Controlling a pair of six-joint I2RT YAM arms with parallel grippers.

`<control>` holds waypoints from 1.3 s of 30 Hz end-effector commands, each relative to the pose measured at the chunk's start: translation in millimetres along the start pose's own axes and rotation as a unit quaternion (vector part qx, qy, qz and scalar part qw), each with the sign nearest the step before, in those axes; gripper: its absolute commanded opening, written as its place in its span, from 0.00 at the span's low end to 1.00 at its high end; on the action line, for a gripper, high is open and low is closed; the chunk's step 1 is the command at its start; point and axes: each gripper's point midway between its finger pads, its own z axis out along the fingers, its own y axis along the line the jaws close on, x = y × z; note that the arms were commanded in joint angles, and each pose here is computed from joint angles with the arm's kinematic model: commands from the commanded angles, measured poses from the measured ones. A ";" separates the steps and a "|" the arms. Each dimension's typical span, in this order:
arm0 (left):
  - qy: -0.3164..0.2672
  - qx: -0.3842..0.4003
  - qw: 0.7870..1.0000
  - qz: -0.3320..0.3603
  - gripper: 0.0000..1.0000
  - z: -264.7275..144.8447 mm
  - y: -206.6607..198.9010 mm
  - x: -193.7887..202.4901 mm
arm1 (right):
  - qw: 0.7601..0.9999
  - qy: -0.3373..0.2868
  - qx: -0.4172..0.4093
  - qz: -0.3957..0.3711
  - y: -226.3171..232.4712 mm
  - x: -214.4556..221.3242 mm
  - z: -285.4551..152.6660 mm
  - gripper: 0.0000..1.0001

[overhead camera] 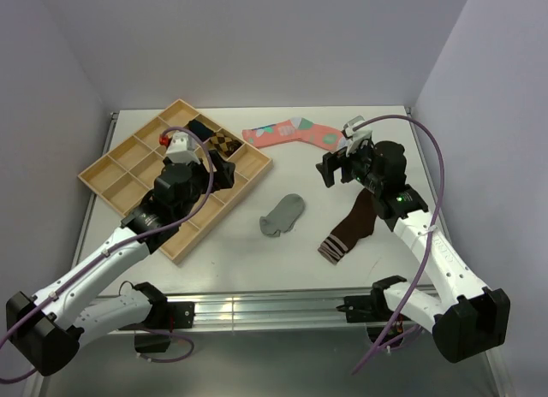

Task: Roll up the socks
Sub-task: Roll the sock at the center of the board.

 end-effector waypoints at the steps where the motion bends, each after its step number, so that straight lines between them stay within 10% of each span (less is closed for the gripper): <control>1: -0.022 0.020 1.000 -0.008 0.99 -7.8 -11.9 -21.1 | 0.999 -0.035 0.013 -0.017 -5.8 -23.9 -3.5 1.00; 13: -0.017 -0.013 1.000 -0.014 0.99 -6.0 -2.5 -20.7 | 0.998 0.037 0.008 -0.040 -11.9 1.6 14.6 0.93; 39: -0.065 -0.036 0.994 -0.075 1.00 -55.2 12.9 -59.7 | 0.920 0.296 -0.207 -0.149 191.0 160.8 46.6 0.49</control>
